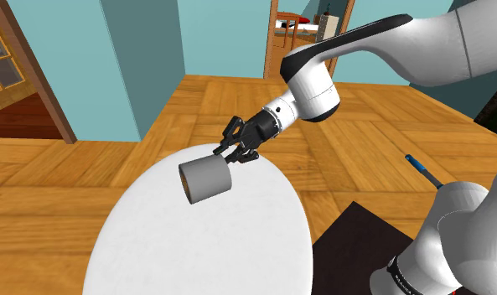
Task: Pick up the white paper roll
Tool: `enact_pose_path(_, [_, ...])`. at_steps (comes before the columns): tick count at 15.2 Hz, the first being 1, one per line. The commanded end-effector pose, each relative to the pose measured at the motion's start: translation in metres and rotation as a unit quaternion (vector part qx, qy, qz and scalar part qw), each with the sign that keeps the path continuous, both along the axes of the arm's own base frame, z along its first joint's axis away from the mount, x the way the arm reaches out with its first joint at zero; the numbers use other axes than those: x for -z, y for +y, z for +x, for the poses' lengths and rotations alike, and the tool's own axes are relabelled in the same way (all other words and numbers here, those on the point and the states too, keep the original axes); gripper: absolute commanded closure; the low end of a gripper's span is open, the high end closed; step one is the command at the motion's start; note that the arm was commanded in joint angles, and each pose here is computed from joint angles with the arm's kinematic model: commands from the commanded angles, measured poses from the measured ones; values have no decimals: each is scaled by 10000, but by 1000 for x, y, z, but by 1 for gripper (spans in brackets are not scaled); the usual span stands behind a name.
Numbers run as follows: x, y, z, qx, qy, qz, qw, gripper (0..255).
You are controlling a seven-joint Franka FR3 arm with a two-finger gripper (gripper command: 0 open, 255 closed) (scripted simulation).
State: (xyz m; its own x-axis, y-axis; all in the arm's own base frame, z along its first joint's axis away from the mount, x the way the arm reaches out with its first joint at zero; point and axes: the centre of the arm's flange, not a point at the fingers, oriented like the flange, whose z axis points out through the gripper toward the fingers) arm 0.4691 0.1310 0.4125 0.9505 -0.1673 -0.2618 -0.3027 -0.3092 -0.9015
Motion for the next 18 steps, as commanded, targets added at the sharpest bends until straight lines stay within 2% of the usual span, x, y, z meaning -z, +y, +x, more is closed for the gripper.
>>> enact_pose_path(1, [0,0,0,-3,4,-3,10000,255])
enact_pose_path(18, [-80,0,0,-3,4,-3,10000,255])
